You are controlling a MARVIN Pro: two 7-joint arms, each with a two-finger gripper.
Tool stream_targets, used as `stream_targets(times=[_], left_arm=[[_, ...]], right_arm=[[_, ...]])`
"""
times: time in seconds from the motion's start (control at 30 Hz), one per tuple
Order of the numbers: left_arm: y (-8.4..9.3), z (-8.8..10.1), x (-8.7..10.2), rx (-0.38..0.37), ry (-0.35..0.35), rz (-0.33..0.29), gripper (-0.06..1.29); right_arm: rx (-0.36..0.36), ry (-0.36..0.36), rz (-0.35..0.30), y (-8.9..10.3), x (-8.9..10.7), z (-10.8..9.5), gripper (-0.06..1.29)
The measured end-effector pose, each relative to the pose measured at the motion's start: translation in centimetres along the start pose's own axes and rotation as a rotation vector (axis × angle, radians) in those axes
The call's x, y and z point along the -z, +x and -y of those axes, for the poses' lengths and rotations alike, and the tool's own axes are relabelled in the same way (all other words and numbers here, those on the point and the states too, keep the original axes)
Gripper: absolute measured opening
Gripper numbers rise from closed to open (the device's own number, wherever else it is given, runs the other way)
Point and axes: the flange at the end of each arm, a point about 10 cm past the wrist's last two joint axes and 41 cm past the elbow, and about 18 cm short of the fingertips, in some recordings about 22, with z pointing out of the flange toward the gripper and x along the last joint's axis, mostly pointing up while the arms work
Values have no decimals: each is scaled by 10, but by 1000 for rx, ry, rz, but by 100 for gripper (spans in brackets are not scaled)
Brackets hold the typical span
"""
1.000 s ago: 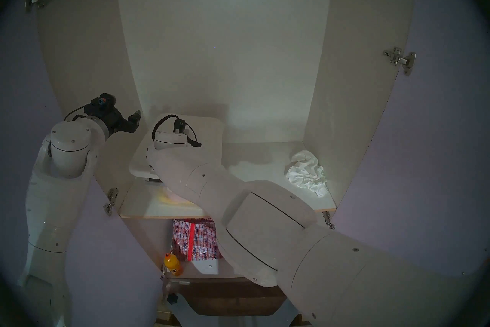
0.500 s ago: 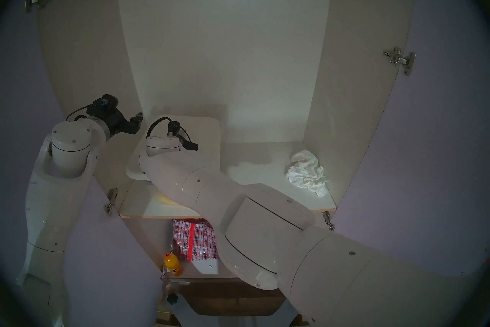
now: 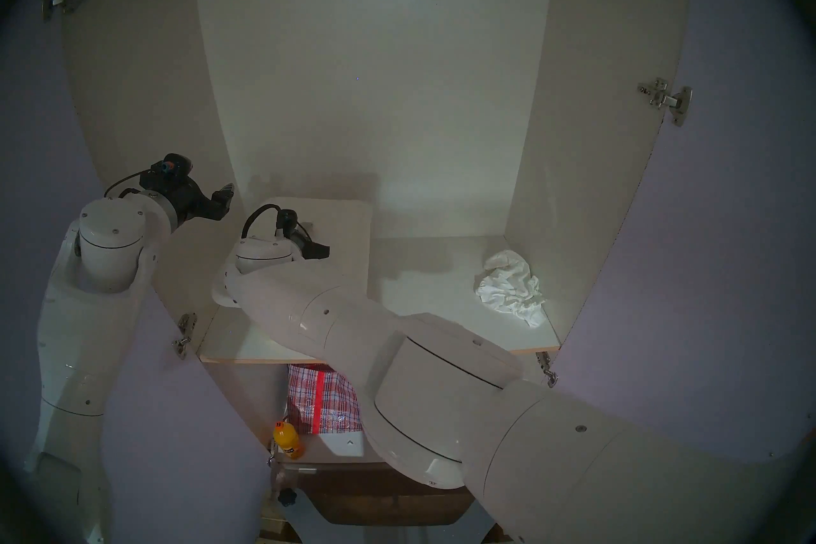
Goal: Take clothing out of the storage bin and put the lid back on the bin
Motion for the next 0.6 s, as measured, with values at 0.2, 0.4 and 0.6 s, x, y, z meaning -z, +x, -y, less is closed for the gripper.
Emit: stream_targets(times=[0.2, 0.4, 0.6], left_arm=[[1, 4, 0, -1, -3, -2, 123], [1, 4, -1, 0, -7, -1, 123], [0, 6, -1, 0, -9, 2, 123]], right_arm=[[33, -6, -42, 7, 3, 4, 124], [13, -31, -88, 17, 3, 2, 124], [-23, -72, -106, 32, 0, -6, 124]])
